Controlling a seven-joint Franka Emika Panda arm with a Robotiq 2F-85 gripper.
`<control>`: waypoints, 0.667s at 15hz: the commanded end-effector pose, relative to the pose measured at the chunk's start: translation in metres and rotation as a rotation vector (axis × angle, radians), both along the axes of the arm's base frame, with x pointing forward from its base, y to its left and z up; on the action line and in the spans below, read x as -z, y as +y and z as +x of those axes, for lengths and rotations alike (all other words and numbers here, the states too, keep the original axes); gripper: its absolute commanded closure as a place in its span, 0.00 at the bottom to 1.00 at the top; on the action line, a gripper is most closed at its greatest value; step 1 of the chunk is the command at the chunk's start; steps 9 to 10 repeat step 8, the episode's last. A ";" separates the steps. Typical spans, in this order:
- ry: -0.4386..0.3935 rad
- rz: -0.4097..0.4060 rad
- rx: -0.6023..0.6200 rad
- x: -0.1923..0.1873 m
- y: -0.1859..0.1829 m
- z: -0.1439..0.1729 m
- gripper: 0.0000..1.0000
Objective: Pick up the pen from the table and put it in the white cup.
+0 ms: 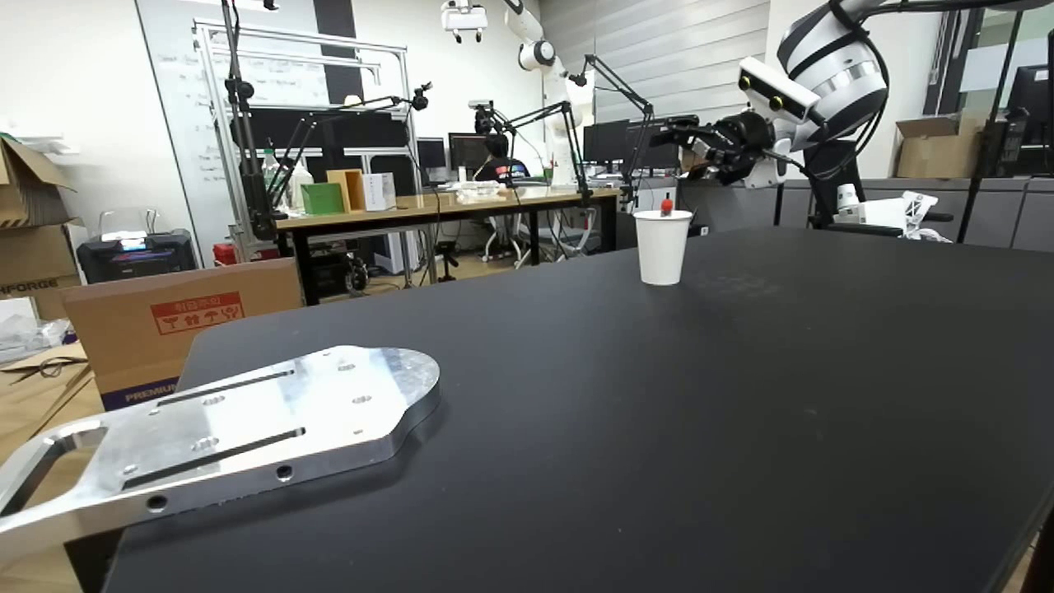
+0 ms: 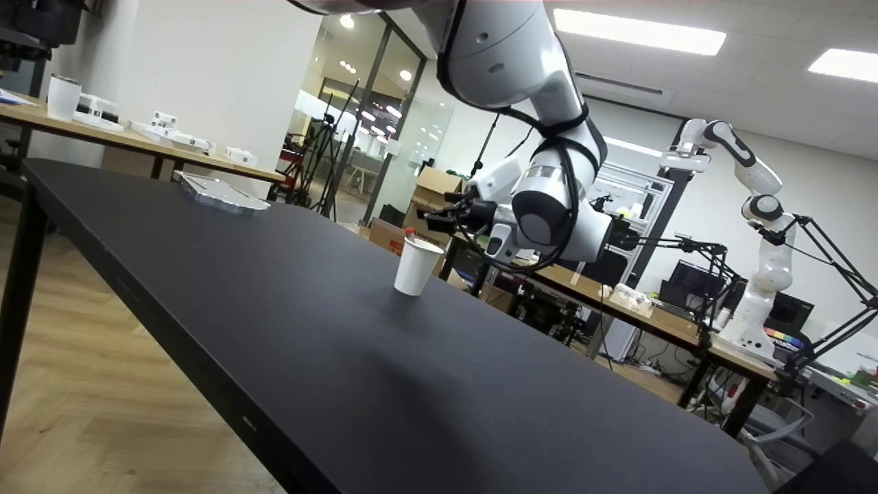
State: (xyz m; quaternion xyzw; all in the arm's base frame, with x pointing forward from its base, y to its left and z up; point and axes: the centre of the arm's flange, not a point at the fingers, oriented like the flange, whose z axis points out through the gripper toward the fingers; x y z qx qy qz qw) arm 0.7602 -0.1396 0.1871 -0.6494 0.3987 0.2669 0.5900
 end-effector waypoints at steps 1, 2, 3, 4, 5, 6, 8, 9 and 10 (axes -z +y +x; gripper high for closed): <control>0.006 0.041 -0.017 -0.025 -0.012 0.014 0.00; 0.005 0.043 -0.022 -0.028 -0.014 0.011 0.00; -0.019 0.019 -0.020 -0.013 -0.005 -0.001 0.00; -0.022 0.018 -0.020 -0.014 -0.006 -0.001 0.00; -0.023 0.018 -0.020 -0.012 -0.006 -0.002 0.00; -0.022 0.019 -0.021 -0.010 -0.005 -0.002 0.00; -0.020 0.019 -0.023 -0.009 -0.004 -0.002 0.00; -0.020 0.019 -0.023 -0.009 -0.004 -0.002 0.00; -0.020 0.019 -0.023 -0.009 -0.004 -0.002 0.00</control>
